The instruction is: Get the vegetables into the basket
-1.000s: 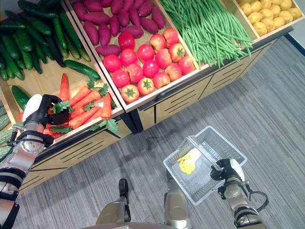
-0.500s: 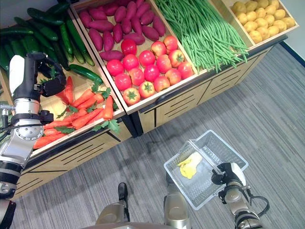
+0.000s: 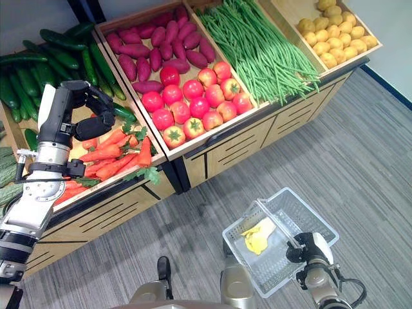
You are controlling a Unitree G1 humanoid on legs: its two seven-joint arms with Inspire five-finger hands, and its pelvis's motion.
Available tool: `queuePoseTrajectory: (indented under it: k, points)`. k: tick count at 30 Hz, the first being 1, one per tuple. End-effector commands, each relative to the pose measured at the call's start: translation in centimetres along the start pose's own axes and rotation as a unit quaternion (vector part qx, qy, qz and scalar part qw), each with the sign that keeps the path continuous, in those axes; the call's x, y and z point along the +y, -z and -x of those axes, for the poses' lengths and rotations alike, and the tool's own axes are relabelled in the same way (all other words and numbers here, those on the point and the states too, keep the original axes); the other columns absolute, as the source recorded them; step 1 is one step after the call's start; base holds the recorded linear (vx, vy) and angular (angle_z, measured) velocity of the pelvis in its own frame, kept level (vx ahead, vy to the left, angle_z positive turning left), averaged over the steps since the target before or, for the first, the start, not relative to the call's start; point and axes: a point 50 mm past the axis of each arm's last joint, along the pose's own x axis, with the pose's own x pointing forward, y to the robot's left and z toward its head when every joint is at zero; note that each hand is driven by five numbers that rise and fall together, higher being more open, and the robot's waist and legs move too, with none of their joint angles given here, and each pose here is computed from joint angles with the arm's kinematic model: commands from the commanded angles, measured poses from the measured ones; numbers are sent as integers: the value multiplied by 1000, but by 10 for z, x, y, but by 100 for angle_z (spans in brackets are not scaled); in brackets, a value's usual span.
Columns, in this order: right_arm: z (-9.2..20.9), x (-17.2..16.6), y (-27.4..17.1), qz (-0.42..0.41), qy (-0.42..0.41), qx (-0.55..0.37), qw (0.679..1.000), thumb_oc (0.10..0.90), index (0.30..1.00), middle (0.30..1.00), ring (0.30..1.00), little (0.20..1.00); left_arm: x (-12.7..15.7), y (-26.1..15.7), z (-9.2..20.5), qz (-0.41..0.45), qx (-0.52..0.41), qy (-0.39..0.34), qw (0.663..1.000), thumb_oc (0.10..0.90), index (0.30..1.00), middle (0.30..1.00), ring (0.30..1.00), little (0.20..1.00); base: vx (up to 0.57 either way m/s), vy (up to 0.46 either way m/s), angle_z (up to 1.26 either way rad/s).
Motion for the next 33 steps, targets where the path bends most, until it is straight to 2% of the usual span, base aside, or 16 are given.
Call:
queuePoseTrajectory:
  k: [1,5,6,11,16,20,25,33]
  points:
    - [-9,-33,-13,-17,64,-30,997,400,300,300,300,300,45,-15,-26,-196,-60,-26,978,900,1000,1000,1000,1000,0,0,0]
    - [-9,-37,-16,-14,75,-42,996,400,300,300,300,300,57,-6,-27,-352,-65,14,934,900,1000,1000,1000,1000,0,0,0]
    - [-9,-38,-17,-11,81,-48,995,400,300,300,300,300,59,-1,-24,-409,-67,34,909,900,1000,1000,1000,1000,0,0,0]
    - [-9,-42,-18,-1,88,-53,995,400,300,300,300,300,65,14,-21,-494,-51,68,865,900,1000,1000,1000,1000,0,2,1]
    - [-12,-46,-27,5,91,-65,994,400,300,300,300,300,64,28,-21,-520,-23,86,849,900,1000,1000,1000,1000,-18,12,-3]
    - [-13,-49,-33,5,95,-76,993,400,300,300,300,300,60,31,-21,-519,-16,90,850,900,1000,1000,1000,1000,0,0,0]
    - [-16,-53,-41,5,100,-86,991,400,300,300,300,300,54,35,-25,-505,-4,73,860,900,1000,1000,1000,1000,-3,10,-5]
    - [-19,-63,-49,3,116,-89,989,400,300,300,300,300,39,44,-25,-483,19,89,871,900,1000,1000,1000,1000,5,9,-4]
